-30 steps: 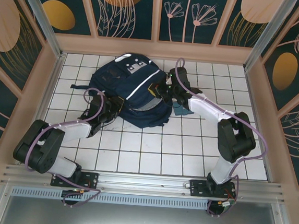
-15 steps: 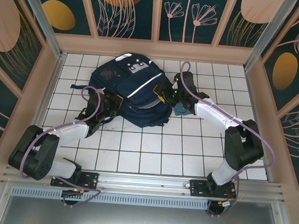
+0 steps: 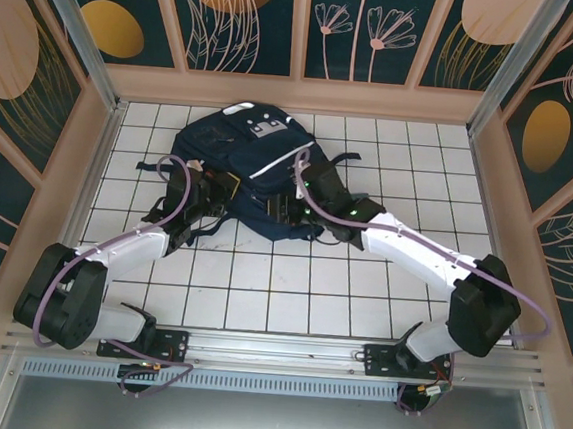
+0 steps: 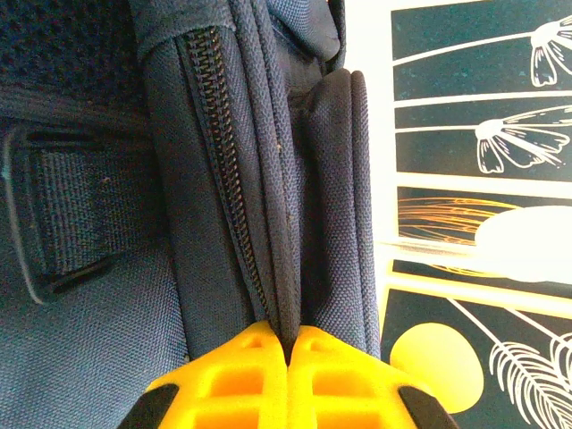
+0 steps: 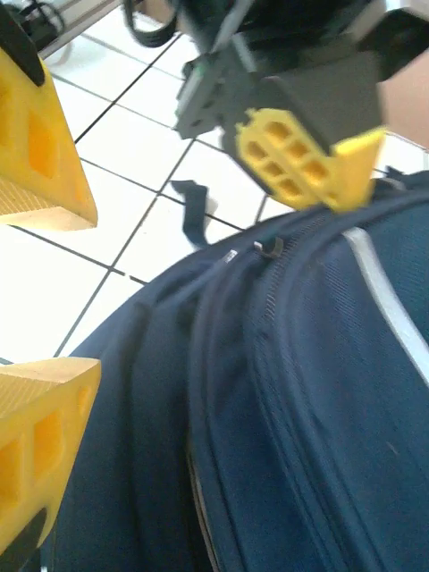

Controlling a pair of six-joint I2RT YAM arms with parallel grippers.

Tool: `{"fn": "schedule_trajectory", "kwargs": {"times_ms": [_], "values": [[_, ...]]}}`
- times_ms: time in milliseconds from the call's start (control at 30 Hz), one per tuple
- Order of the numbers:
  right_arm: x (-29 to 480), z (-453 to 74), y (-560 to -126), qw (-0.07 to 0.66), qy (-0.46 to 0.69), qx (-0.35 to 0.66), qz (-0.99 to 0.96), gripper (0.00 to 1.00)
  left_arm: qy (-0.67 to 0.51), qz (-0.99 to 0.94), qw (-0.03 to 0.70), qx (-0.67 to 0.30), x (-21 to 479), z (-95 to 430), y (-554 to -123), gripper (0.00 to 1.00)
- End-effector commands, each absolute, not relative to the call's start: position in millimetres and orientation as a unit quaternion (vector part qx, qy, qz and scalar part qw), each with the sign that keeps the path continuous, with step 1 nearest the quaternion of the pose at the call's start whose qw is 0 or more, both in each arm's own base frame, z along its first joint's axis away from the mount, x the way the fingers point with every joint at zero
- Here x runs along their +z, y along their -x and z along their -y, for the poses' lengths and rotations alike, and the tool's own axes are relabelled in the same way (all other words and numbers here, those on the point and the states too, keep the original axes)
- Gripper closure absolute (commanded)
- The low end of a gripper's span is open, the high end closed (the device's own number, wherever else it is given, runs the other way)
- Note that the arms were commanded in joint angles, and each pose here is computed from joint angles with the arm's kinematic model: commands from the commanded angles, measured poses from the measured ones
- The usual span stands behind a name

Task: Pack the student bag

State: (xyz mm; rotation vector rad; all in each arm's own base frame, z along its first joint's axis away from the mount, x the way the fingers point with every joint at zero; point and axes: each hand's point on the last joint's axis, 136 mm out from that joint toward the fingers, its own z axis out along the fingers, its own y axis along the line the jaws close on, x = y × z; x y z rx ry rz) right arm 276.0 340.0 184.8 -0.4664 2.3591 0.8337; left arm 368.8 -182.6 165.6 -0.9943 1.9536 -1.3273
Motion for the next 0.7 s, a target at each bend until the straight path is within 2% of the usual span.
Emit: {"fn": "schedule_trajectory", "kwargs": {"times_ms": [0, 233, 467, 667], "values": [[172, -347, -280, 0.305, 0.228, 0.258, -0.888, 0.59, 0.318, -0.697, 0.316, -0.559, 227, 195, -375, 1.00], [172, -368, -293, 0.315, 0.238, 0.265, -0.880, 0.59, 0.317, -0.700, 0.311, -0.559, 224, 196, -373, 1.00], [167, -383, -312, 0.330, 0.246, 0.251, -0.876, 0.64, 0.315, -0.701, 0.305, -0.563, 223, 198, -372, 1.00], [174, -389, -319, 0.339, 0.243, 0.259, -0.871, 0.74, 0.316, -0.700, 0.303, -0.564, 220, 198, -369, 1.00]]}}
